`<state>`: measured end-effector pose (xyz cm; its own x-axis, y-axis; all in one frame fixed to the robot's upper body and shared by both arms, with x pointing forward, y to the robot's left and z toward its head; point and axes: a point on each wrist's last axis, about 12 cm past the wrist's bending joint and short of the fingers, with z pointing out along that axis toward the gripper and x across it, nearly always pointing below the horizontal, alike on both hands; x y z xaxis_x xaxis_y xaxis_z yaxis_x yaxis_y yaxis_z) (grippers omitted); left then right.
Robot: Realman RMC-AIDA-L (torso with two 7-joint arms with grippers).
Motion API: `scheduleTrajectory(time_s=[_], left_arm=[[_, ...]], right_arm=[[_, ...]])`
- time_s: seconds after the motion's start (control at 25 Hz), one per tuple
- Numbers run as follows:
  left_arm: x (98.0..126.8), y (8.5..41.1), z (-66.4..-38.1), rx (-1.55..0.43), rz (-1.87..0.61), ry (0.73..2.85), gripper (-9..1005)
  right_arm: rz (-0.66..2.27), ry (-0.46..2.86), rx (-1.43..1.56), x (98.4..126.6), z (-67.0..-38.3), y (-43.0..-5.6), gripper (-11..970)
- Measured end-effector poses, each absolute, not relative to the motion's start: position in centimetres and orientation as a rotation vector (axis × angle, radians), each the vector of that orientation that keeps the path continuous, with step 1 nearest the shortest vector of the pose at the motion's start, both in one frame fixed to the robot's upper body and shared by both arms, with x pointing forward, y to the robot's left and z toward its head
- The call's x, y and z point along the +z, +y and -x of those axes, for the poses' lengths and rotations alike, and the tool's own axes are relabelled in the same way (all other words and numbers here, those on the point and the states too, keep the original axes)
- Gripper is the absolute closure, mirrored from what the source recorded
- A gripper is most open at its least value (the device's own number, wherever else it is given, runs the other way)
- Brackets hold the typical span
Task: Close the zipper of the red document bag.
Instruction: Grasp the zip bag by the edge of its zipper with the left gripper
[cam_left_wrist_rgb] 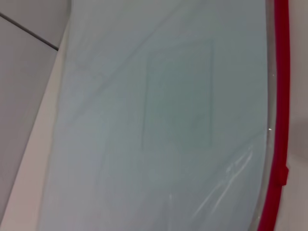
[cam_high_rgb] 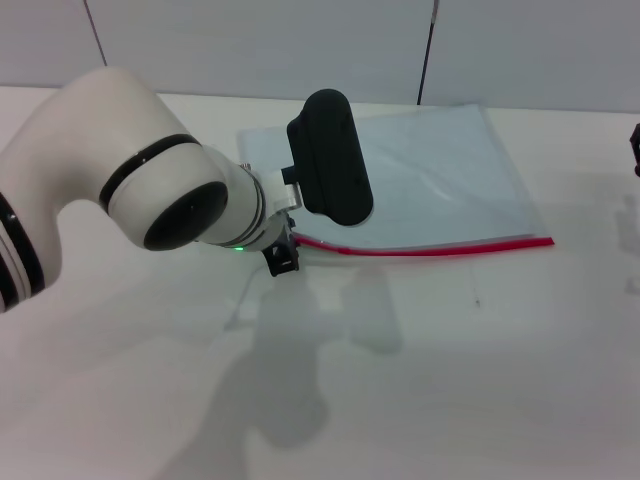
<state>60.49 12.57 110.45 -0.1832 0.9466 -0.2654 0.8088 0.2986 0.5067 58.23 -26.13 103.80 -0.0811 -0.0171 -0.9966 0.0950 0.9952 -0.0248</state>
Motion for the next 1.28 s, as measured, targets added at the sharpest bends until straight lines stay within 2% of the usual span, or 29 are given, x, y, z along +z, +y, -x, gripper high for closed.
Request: scheduleTrajectory(time_s=[0.04, 0.16, 0.56, 1.04, 1.28], left_arm=[[110.5, 12.5, -60.5, 0.34, -1.556, 2.041, 681], [110.5, 12.4, -60.6, 0.335, -1.549, 2.031, 801], [111.0, 11.9, -60.6, 0.29, -1.481, 2.021, 888], [112.3, 10.9, -58.5, 0.201, -1.449, 1.97, 934], [114.1, 10.7, -57.5, 0.147, -1.404, 1.9, 944]], right_arm=[[-0.06, 1.65, -0.093, 103.8, -58.2, -26.1, 323], [-0.06, 1.65, -0.093, 103.8, -58.2, -26.1, 323], [-0.093, 1.644, -0.08, 103.9, -58.2, -26.0, 323], [-0.228, 1.619, 0.01, 104.7, -57.5, -25.3, 323], [-0.175, 1.635, 0.153, 106.9, -57.7, -25.1, 323]])
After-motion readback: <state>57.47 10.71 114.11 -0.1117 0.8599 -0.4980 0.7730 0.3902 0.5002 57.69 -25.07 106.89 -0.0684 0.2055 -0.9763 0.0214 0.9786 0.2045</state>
